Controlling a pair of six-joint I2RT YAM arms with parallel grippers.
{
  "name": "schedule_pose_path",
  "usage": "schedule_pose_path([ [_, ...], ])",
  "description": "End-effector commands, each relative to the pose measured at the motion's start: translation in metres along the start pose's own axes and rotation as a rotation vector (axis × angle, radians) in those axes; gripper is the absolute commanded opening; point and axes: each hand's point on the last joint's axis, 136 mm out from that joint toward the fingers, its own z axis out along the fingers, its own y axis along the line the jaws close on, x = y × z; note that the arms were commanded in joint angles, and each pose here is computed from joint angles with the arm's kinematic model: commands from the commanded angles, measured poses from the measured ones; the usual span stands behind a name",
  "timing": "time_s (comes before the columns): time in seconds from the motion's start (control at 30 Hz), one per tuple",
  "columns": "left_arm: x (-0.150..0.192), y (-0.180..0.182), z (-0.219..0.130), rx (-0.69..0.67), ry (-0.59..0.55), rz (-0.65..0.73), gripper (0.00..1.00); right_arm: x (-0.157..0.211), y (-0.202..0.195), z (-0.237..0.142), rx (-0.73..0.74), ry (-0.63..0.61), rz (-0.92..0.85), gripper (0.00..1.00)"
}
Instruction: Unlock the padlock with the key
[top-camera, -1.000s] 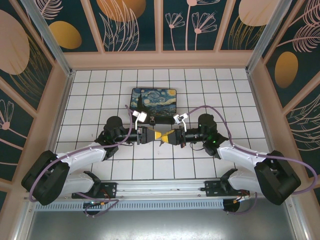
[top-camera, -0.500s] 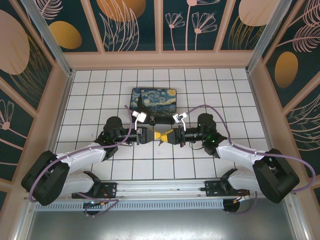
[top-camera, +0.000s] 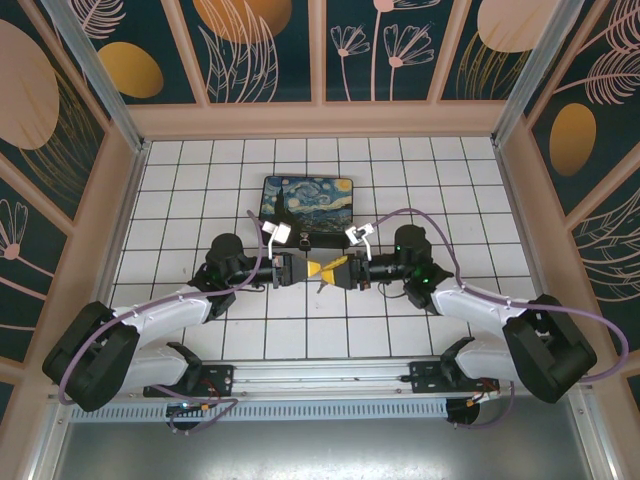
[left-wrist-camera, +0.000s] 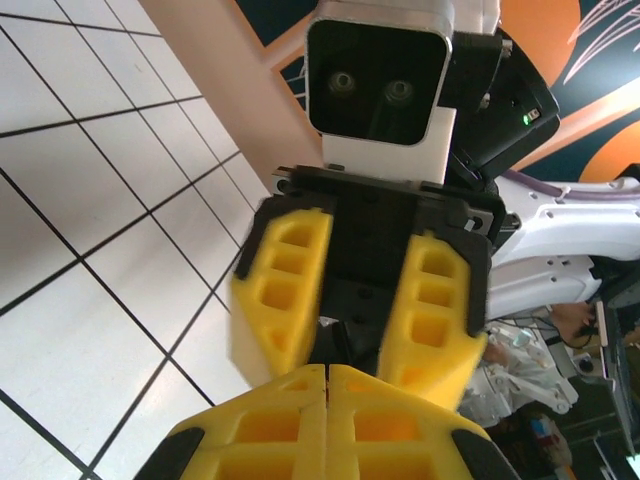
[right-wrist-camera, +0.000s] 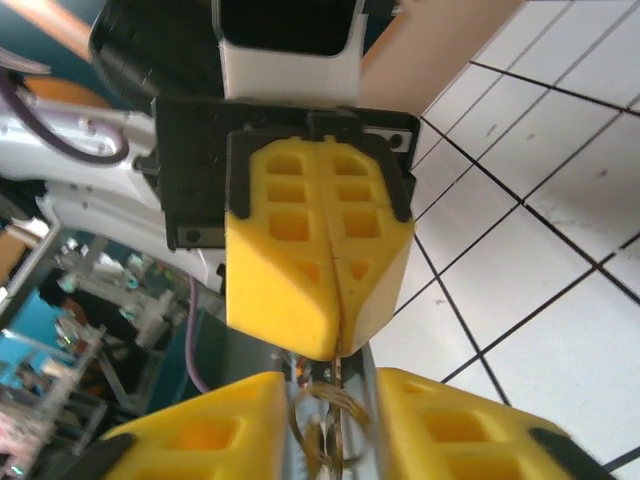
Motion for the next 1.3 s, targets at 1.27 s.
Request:
schedule_pose_path([
  [1.27,-0.049,0.049,-0.004,-0.453,-0.109,-0.208,0.0,-0.025,-0.018,-0.024,0.862,-0.181,-0.791,0.44],
])
